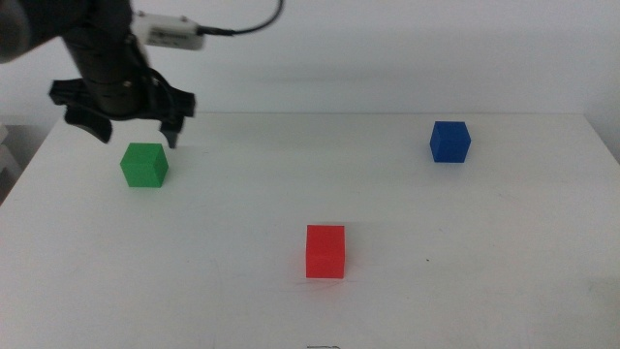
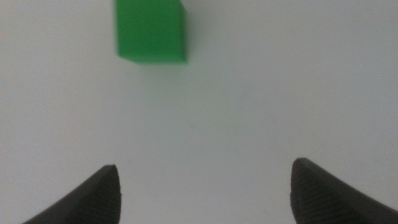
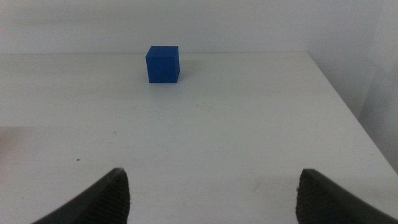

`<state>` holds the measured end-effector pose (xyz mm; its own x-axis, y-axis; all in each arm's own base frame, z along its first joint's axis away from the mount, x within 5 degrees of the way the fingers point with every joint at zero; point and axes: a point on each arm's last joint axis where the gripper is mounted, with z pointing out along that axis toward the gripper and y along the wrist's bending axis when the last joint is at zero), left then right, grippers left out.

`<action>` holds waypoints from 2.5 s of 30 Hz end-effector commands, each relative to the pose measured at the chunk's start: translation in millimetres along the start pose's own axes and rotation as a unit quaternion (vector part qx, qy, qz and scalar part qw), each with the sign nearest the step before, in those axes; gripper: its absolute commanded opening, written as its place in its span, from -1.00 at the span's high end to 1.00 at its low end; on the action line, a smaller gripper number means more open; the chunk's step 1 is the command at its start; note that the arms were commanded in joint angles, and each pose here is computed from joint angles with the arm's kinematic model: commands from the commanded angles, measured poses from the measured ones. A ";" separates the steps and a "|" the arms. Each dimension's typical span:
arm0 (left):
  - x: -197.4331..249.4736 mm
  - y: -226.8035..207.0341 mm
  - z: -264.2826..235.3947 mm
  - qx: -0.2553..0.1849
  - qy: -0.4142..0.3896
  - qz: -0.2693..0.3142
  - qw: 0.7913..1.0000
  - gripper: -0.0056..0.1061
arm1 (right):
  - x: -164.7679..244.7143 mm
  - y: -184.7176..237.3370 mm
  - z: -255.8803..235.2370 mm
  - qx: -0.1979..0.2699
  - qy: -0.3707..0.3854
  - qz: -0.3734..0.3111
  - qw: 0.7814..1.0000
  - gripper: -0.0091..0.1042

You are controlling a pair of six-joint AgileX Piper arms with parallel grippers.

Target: Stack red cubes first, then green, then blue cubes in a specific spot.

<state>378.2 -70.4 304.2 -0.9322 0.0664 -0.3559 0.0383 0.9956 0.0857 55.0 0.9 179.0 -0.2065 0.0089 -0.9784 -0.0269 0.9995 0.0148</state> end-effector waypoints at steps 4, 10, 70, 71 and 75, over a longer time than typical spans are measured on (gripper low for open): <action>-24.0 35.1 -10.6 0.001 -0.069 -0.033 0.997 -0.73 | -13.8 0.7 -3.9 -0.004 -0.059 -0.013 0.998 -0.45; -54.0 47.0 15.4 -0.001 -0.076 -0.028 0.997 -0.73 | -13.8 0.7 -3.9 -0.004 -0.059 -0.013 0.998 -0.45; -12.1 -3.8 -7.8 0.052 0.001 -0.080 0.995 0.92 | -13.8 0.7 -3.9 -0.004 -0.059 -0.013 0.998 -0.45; -4.0 -12.4 -12.0 0.053 -0.004 -0.074 0.996 0.92 | -13.8 0.7 -3.9 -0.004 -0.059 -0.013 0.998 -0.45; 27.1 -41.7 -23.7 0.058 -0.013 -0.079 0.995 0.92 | -13.8 0.7 -3.9 -0.004 -0.059 -0.013 0.998 -0.45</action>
<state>358.5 -104.8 285.5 -0.9578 -0.0623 -0.2805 -0.0534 0.9978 -0.0393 55.0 0.9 179.0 -0.2065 0.0089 -0.9784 -0.0269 0.9995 0.0148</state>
